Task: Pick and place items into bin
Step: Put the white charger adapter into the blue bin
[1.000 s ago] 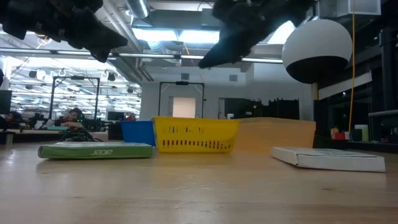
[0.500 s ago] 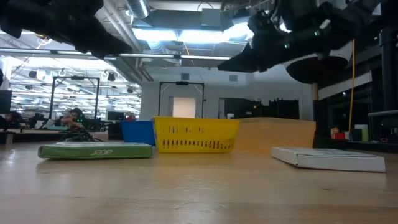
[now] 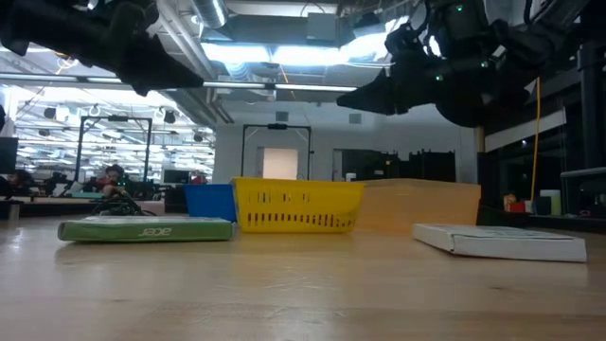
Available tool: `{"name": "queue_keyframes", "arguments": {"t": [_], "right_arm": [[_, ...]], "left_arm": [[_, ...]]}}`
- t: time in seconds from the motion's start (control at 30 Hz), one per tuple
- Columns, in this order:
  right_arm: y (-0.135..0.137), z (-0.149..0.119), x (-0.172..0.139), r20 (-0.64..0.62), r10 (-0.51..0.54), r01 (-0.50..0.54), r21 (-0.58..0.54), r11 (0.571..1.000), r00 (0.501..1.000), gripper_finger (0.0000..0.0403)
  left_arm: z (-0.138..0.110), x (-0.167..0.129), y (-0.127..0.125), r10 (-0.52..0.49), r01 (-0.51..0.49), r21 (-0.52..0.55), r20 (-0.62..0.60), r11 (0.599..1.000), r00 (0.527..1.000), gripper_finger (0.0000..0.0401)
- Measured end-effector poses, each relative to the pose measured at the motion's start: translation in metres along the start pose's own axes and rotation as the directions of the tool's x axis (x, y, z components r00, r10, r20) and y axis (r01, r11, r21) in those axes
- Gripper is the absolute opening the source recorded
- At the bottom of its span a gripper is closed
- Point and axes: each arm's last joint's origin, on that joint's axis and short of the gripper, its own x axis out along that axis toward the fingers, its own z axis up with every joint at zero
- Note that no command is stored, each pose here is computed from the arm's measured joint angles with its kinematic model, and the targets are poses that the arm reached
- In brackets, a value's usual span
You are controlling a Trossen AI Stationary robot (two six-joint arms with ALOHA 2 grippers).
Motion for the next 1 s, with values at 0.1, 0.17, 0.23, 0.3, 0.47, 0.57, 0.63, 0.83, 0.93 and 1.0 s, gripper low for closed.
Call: {"name": "queue_keyframes", "arguments": {"t": [0.1, 0.17, 0.23, 0.3, 0.47, 0.57, 0.63, 0.83, 0.93, 1.0], "right_arm": [[-0.002, -0.001, 0.000, -0.003, -0.008, 0.008, 0.002, 1.000, 1.000, 0.0008], [-0.004, -0.001, 0.000, -0.005, -0.015, 0.015, -0.001, 1.000, 1.000, 0.0008], [-0.007, -0.002, 0.000, -0.007, -0.025, 0.025, -0.001, 1.000, 1.000, 0.0008], [-0.011, -0.002, -0.001, -0.010, -0.038, 0.038, 0.003, 0.999, 0.999, 0.0008], [-0.018, -0.005, -0.001, -0.033, -0.064, 0.064, 0.015, 0.998, 0.997, 0.0008], [-0.020, -0.008, -0.002, -0.053, -0.070, 0.071, 0.012, 0.997, 0.996, 0.0008], [-0.022, -0.008, -0.002, -0.056, -0.077, 0.078, 0.012, 0.997, 0.995, 0.0008], [-0.026, -0.009, -0.002, -0.058, -0.088, 0.089, 0.013, 0.996, 0.994, 0.0007], [-0.026, -0.009, -0.002, -0.059, -0.088, 0.089, 0.012, 0.996, 0.994, 0.0007], [-0.026, -0.009, -0.002, -0.059, -0.088, 0.089, 0.011, 0.996, 0.994, 0.0007]], "left_arm": [[0.000, 0.000, 0.001, 0.034, -0.034, -0.038, -0.003, 0.999, 0.999, 0.0003], [0.004, 0.000, 0.003, 0.060, -0.060, -0.040, -0.017, 0.997, 0.998, 0.0003], [0.012, 0.000, 0.007, 0.110, -0.113, -0.061, -0.042, 0.992, 0.993, 0.0003], [0.019, 0.001, 0.012, 0.170, -0.178, -0.076, -0.097, 0.981, 0.981, 0.0003], [0.035, 0.006, 0.024, 0.289, -0.329, -0.131, -0.253, 0.935, 0.923, 0.0003], [0.042, 0.014, 0.033, 0.340, -0.406, -0.144, -0.340, 0.902, 0.877, 0.0003], [0.047, 0.019, 0.039, 0.381, -0.457, -0.137, -0.375, 0.879, 0.845, 0.0003], [0.059, 0.032, 0.057, 0.413, -0.526, -0.094, -0.509, 0.845, 0.755, 0.0004], [0.057, 0.037, 0.065, 0.390, -0.542, -0.103, -0.584, 0.834, 0.712, 0.0004], [0.056, 0.039, 0.070, 0.404, -0.568, -0.086, -0.618, 0.818, 0.675, 0.0004]]}}
